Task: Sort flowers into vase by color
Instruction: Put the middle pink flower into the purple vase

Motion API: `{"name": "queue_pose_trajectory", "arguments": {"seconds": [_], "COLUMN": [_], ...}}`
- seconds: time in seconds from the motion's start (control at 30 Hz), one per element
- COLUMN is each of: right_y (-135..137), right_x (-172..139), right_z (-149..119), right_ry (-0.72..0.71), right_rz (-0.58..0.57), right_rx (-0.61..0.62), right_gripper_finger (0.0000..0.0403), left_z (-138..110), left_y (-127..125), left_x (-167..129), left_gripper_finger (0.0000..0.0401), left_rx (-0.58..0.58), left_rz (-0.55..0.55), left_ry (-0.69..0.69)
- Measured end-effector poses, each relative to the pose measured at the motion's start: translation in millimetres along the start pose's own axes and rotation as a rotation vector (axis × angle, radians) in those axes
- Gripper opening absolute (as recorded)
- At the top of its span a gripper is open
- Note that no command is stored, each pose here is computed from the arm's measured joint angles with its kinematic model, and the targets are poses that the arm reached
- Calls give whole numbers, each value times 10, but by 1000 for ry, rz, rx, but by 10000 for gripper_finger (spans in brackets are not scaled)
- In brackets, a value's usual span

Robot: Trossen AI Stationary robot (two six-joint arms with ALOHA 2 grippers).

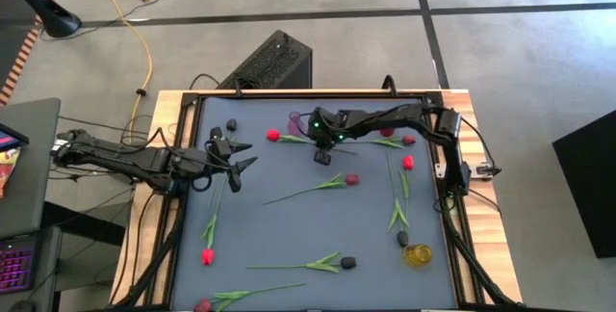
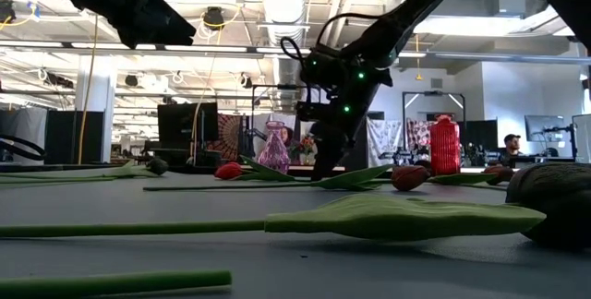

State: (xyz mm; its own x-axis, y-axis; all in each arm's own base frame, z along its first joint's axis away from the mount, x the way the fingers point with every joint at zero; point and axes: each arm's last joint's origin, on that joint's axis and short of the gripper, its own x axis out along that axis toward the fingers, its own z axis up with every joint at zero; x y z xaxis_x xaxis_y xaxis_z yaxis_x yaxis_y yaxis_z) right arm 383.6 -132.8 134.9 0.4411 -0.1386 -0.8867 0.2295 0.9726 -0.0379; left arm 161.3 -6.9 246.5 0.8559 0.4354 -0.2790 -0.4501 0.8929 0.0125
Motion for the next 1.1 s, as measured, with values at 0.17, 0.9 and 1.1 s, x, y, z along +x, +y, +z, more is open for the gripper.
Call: {"name": "queue_pose_trajectory", "arguments": {"seconds": [0.17, 0.9, 1.1], "right_y": [126, -307, -350], "right_x": [-202, -1217, -1107], "right_z": [109, 515, 562], "right_ry": [-48, -1106, -1450], "right_rz": [57, 390, 367], "right_rx": [-34, -21, -30], "right_gripper_finger": [17, 17, 17], "left_z": [-1, 0, -1], "left_y": [1, -1, -1], "left_x": [0, -4, -4], "left_gripper_finger": [183, 183, 183], "left_rx": [0, 0, -6], "left_rz": [2, -10, -11], "left_ry": [0, 1, 2]}}
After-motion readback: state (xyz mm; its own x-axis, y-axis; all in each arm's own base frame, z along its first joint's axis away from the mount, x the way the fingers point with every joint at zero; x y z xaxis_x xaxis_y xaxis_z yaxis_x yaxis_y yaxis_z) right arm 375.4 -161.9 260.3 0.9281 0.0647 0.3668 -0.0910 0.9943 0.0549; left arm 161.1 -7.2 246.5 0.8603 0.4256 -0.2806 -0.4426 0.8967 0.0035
